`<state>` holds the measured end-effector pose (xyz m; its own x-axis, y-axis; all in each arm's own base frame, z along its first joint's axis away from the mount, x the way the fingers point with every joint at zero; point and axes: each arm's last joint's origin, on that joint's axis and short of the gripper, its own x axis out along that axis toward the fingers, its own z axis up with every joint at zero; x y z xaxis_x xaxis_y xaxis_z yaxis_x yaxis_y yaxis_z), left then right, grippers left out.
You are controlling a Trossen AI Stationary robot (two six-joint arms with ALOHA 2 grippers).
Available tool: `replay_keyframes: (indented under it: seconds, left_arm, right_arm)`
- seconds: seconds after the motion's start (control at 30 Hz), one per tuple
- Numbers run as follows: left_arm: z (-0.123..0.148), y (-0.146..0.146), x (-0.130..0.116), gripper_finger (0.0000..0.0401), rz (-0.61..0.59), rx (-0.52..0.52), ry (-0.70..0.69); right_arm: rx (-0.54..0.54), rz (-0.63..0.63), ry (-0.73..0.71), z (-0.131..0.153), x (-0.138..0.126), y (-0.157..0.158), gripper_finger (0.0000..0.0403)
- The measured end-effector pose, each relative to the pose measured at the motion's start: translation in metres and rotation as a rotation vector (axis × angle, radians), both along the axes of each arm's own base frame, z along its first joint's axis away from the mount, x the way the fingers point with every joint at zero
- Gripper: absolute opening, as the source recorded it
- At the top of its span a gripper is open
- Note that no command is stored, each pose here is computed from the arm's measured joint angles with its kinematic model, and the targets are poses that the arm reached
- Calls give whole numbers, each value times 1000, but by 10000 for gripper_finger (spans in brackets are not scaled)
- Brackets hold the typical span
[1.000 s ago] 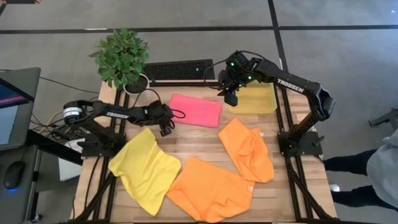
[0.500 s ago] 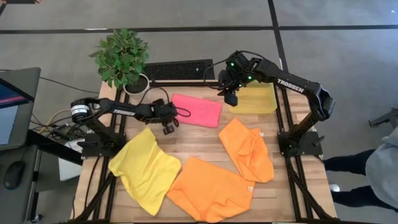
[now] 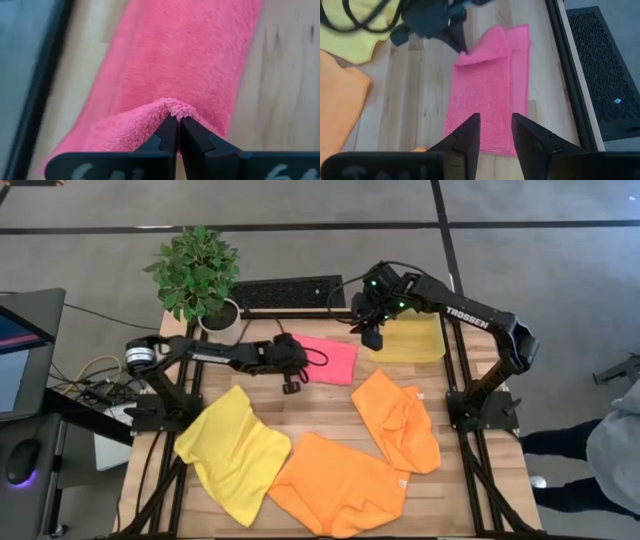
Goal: Fold microfiber towels
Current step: Fold the pink microfiber towel
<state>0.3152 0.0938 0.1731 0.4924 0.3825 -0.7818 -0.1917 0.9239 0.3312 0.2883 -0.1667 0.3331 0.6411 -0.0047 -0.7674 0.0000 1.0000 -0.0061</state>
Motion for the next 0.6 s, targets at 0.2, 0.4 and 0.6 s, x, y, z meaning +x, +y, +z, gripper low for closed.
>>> replay_keyframes:
  seconds: [0.2, 0.4, 0.6]
  left_arm:
    - [1, 0, 34, 0, -66, 17, 1]
    - [1, 2, 51, 0, -197, 44, 13]
    - [-1, 4, 69, 0, -281, 42, 12]
  right_arm:
    - [-2, -21, -2, 1, -4, -5, 134]
    - [-10, -40, -9, 4, -10, -11, 133]
    - [-34, -36, -23, 10, -16, -10, 134]
